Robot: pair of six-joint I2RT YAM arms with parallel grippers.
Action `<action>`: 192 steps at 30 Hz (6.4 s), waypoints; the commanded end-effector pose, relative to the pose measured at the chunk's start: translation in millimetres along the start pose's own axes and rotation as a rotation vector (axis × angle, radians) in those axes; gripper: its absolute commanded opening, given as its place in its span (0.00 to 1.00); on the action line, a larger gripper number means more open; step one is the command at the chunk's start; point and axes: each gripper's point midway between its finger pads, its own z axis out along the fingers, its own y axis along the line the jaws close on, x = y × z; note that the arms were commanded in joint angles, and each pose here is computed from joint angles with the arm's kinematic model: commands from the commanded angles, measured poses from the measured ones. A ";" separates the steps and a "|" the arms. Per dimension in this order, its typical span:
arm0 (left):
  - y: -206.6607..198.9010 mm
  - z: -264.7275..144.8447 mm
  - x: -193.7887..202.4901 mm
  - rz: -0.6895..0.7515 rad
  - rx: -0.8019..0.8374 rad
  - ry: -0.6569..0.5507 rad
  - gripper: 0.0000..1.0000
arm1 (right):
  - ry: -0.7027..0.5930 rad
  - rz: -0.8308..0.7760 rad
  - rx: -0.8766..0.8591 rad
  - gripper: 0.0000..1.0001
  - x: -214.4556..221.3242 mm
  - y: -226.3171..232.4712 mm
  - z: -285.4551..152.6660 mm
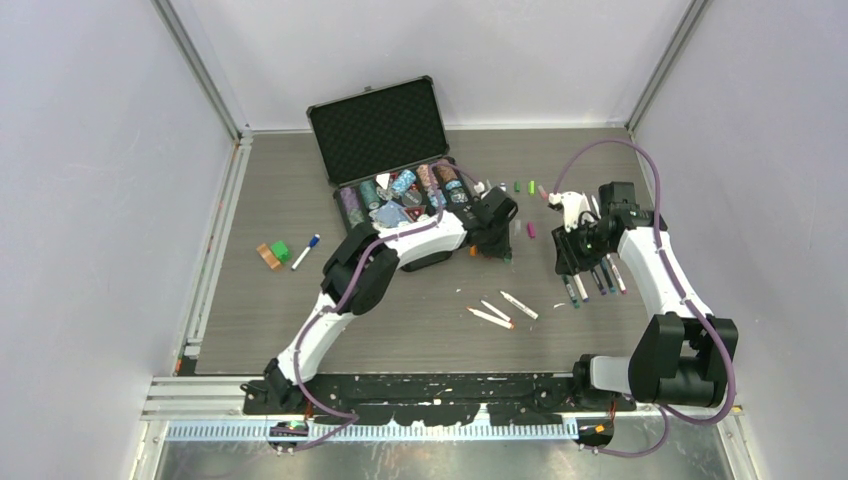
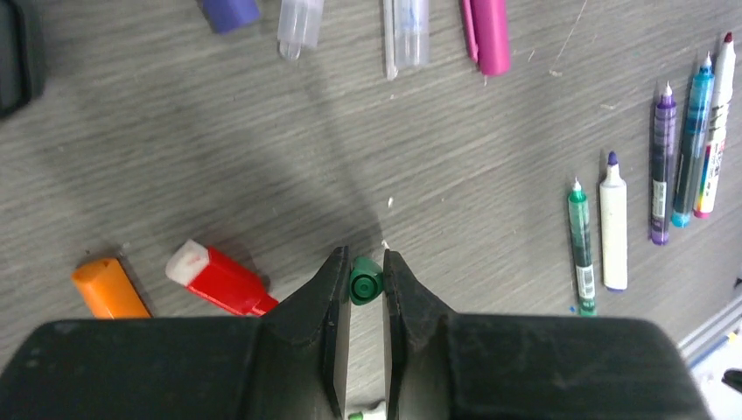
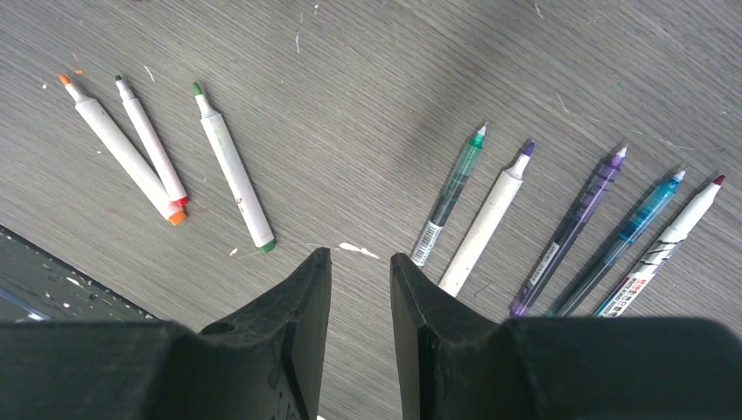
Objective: Open the pen caps
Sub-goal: Place the pen cap at the center of the board, then pick up the pen from the center of the board, then open the pen cap from the pen.
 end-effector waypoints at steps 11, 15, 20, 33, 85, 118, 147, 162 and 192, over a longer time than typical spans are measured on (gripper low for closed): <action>0.2 -14.9 -26.3 0.081 -0.089 -0.049 0.34 | -0.034 -0.016 -0.020 0.37 -5.3 5.6 -3.8; -7.2 -27.4 -33.8 0.090 -0.071 -0.068 0.34 | -0.035 -0.014 -0.021 0.37 -5.3 6.2 -4.4; -20.8 -72.2 -53.5 0.143 -0.035 -0.150 0.33 | -0.040 -0.013 -0.026 0.37 -5.6 7.4 -4.9; 76.5 -212.3 -60.5 0.383 -0.207 -0.457 0.80 | -0.082 -0.042 -0.077 0.37 -10.6 19.0 -8.4; 429.5 -225.6 -53.7 0.117 -0.408 0.067 0.39 | -0.181 -0.137 -0.232 0.36 -19.8 54.0 -22.5; 233.7 -361.6 -84.7 -0.106 0.164 -0.698 0.00 | -0.419 -0.226 -0.596 0.36 -54.0 134.5 -81.3; -18.9 -252.7 -31.5 -0.171 0.722 -0.943 0.00 | -0.391 0.110 -0.846 0.43 -89.0 185.1 -31.9; -34.8 -237.6 -24.8 -0.216 0.732 -0.912 0.00 | -0.403 0.083 -0.703 0.42 -93.8 167.5 -19.4; -37.3 -235.6 -34.0 -0.334 0.753 -0.915 0.33 | -0.385 0.043 -0.721 0.00 -92.8 170.8 -27.6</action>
